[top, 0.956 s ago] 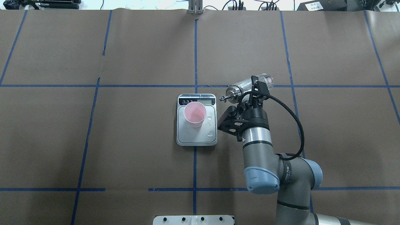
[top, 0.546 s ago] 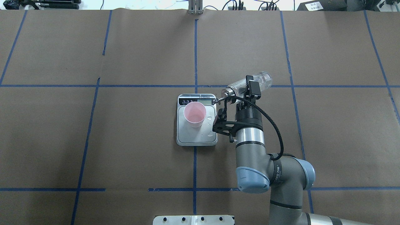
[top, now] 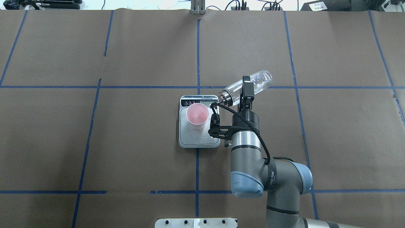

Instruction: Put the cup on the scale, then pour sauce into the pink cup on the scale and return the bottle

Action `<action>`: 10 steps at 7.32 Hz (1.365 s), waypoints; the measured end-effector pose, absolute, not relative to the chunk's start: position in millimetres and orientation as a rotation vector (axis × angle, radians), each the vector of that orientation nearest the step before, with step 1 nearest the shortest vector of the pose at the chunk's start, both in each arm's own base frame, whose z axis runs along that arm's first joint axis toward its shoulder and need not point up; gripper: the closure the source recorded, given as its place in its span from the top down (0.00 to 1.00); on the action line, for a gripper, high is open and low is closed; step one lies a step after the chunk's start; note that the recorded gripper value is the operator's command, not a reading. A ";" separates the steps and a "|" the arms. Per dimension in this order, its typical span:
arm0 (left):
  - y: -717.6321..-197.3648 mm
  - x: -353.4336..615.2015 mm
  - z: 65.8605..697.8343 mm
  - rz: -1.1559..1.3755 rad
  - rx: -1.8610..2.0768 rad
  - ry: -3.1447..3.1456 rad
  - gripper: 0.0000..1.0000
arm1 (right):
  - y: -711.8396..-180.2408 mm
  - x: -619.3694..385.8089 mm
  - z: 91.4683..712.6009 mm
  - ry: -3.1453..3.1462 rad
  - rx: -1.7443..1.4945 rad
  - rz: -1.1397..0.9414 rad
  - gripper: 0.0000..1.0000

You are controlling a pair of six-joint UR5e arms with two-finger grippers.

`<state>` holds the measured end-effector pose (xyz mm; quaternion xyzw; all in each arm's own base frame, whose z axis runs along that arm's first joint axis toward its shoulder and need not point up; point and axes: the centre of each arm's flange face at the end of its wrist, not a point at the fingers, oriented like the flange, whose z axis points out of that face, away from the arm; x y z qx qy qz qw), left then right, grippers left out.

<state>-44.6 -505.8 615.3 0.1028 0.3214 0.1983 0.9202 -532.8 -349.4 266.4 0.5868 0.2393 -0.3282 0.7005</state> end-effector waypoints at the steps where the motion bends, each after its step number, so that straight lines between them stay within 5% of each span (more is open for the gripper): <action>1: -505.6 -44.9 616.7 0.406 0.209 0.661 1.00 | -349.0 -536.2 262.2 0.559 1.296 -0.749 0.00; 10: -505.4 -48.1 619.7 0.398 0.205 0.661 1.00 | -350.4 -543.0 263.4 0.692 1.260 -0.828 0.00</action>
